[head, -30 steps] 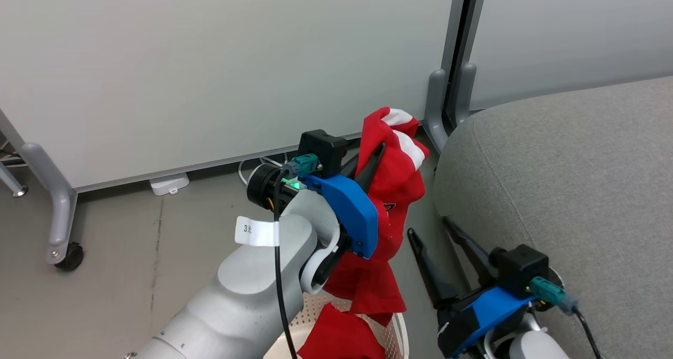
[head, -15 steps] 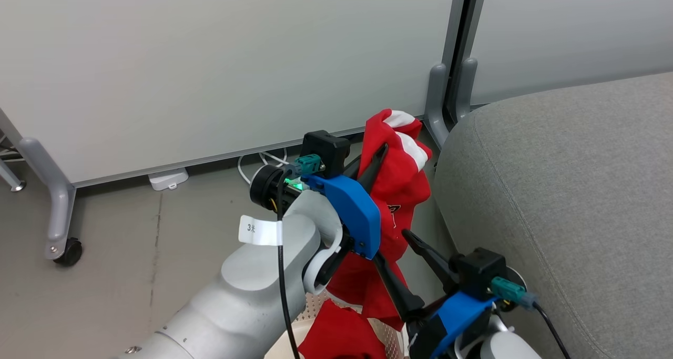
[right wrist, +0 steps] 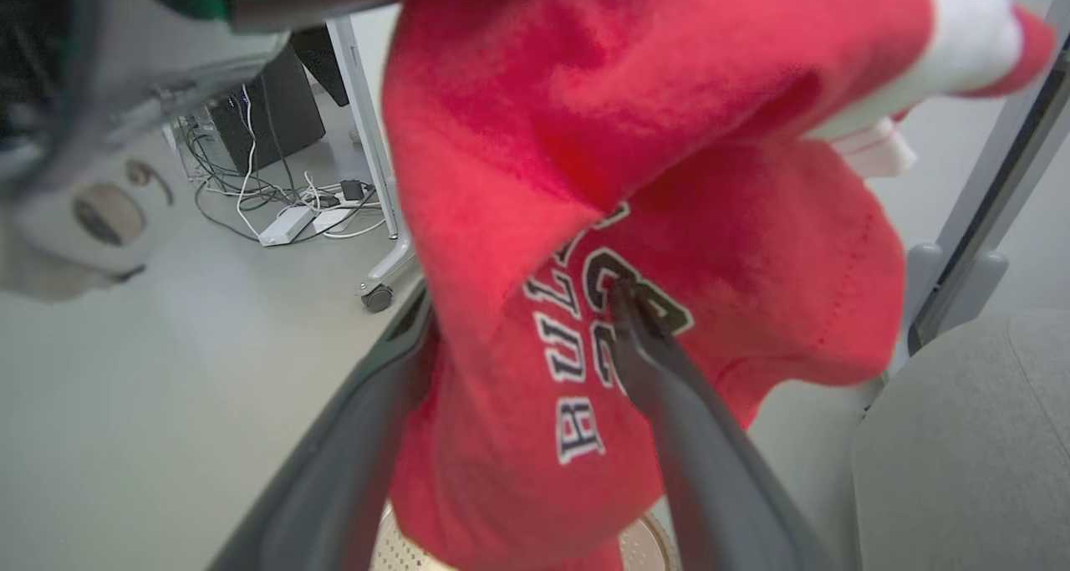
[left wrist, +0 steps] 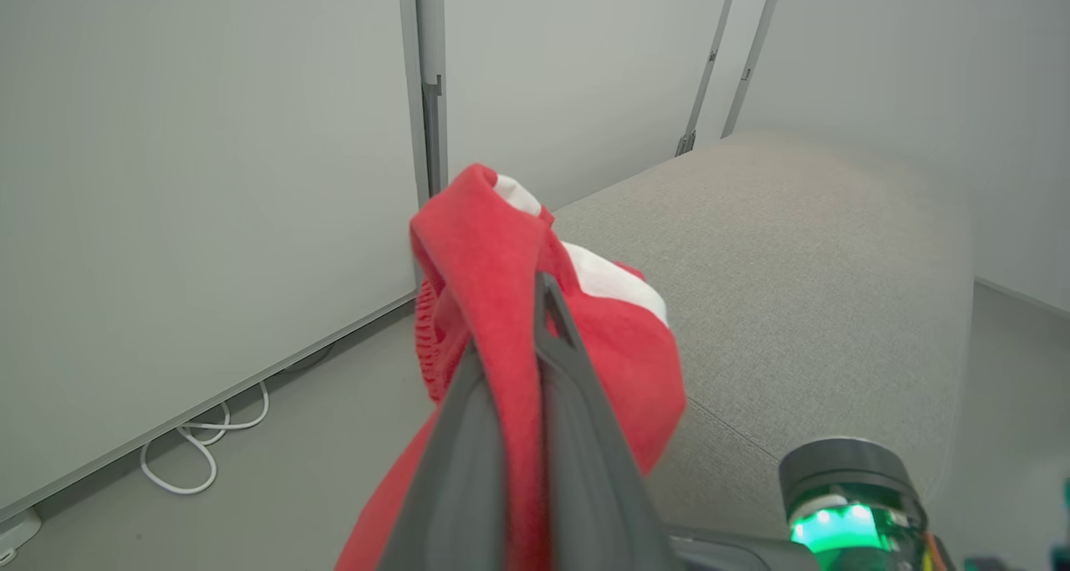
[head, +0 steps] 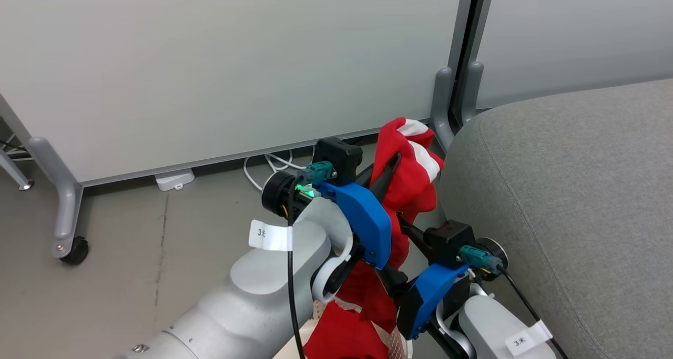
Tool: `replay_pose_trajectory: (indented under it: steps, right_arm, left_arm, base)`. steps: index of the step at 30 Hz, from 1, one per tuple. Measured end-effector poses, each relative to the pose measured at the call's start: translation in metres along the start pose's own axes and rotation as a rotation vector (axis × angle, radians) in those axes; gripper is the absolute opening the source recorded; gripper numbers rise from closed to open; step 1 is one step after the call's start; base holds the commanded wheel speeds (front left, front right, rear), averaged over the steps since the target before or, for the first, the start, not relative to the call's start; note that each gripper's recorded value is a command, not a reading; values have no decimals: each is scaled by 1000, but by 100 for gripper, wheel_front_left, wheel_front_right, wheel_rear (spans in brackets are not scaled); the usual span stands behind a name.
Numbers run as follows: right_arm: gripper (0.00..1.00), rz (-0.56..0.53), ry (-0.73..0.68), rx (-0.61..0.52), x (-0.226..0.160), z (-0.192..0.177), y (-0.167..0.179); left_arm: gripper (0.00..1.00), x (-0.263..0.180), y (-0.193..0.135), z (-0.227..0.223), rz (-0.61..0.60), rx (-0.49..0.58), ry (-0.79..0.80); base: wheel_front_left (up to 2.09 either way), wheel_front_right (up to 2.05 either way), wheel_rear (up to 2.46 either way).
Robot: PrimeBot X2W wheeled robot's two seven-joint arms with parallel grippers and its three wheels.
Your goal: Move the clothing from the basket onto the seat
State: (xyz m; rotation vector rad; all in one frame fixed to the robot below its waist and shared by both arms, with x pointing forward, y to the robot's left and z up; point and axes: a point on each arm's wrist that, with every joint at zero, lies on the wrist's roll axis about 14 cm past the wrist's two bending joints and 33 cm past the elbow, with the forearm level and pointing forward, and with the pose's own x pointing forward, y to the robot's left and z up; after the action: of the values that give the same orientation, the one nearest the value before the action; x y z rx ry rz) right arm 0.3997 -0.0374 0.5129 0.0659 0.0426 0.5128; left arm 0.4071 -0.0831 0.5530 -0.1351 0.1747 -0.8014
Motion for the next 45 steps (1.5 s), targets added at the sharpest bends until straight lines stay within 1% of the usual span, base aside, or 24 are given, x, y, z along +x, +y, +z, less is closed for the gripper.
replay_pose_trajectory:
  steps: [1, 2, 3, 4, 8, 19, 45]
  right_arm:
    - [82, 1, 11, 2, 1, -2, 0]
    - [34, 2, 25, 3, 2, -5, -1]
    - [12, 1, 34, 2, 3, -8, -2]
    - [0, 0, 37, -1, 4, -8, -3]
    - [0, -1, 47, -20, 9, -7, -7]
    - [0, -25, 50, -17, 11, -8, -17]
    - [0, -38, 52, -24, 12, -10, -24]
  left_arm:
    - [0, 0, -1, -1, -2, 3, 2]
    - [0, -1, -1, -1, -3, 0, 4]
    - [0, -1, -2, -2, -3, 0, 5]
    - [0, -2, -2, -2, -3, -2, 6]
    - [0, -3, -3, -2, -6, 0, 6]
    - [0, -2, -1, 0, -2, -6, -2]
    - [0, 2, 8, -4, 21, -17, -2]
  base:
    - [0, 0, 0]
    - [0, 0, 0]
    - [0, 0, 0]
    - [0, 0, 0]
    - [0, 0, 0]
    - [0, 0, 0]
    - [0, 0, 0]
